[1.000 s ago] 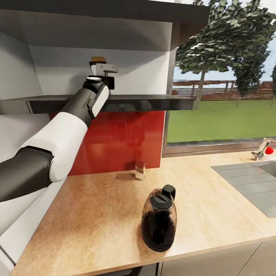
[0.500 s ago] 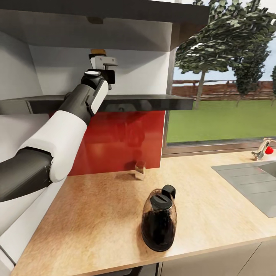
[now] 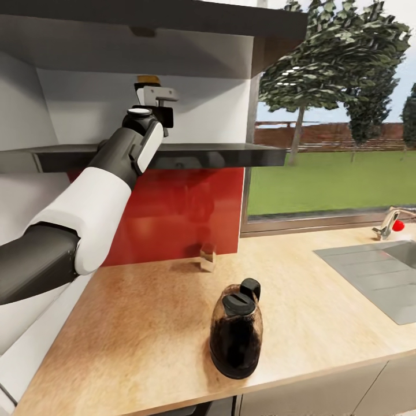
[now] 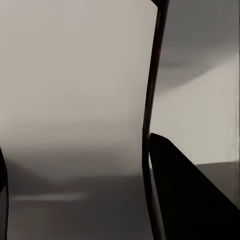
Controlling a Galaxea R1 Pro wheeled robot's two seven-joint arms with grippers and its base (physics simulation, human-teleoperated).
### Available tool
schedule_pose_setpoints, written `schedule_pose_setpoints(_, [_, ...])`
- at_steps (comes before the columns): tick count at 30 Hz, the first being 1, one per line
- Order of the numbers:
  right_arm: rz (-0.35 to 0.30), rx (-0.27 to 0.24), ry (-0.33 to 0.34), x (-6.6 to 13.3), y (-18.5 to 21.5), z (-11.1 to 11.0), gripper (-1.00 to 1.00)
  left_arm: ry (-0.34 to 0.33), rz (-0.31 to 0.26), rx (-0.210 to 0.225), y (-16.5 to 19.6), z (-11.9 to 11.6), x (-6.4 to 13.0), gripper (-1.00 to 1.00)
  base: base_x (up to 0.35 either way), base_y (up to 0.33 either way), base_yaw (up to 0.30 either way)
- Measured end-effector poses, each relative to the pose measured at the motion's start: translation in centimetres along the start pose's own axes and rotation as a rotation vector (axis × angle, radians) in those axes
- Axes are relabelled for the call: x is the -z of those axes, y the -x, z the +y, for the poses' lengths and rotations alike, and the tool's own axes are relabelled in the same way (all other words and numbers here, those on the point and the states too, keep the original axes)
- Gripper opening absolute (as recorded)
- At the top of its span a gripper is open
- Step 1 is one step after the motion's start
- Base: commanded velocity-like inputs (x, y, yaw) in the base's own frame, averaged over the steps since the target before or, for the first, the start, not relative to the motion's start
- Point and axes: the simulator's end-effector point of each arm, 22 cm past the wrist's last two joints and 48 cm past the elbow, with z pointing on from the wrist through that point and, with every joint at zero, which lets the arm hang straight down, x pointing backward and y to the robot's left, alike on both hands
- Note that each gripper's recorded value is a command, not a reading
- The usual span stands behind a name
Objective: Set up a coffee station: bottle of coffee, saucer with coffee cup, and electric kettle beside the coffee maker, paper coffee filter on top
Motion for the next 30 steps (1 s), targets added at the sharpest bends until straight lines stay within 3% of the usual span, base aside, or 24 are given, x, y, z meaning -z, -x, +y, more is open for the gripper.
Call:
schedule_pose_setpoints(11, [-0.009, -0.015, -0.003, 0.0, 0.4, -0.1, 1.0, 0.002, 0.005, -0.001, -0.3, 0.0, 0.4, -1.0, 0.0, -0.027, -0.248])
schedule_pose_setpoints(30, [-0.021, -0.015, -0.005, 0.1, 0.8, -0.2, 1.0, 0.004, -0.006, 0.0, 0.7, 0.1, 1.0, -1.0, 0.0, -0.252, -0.256])
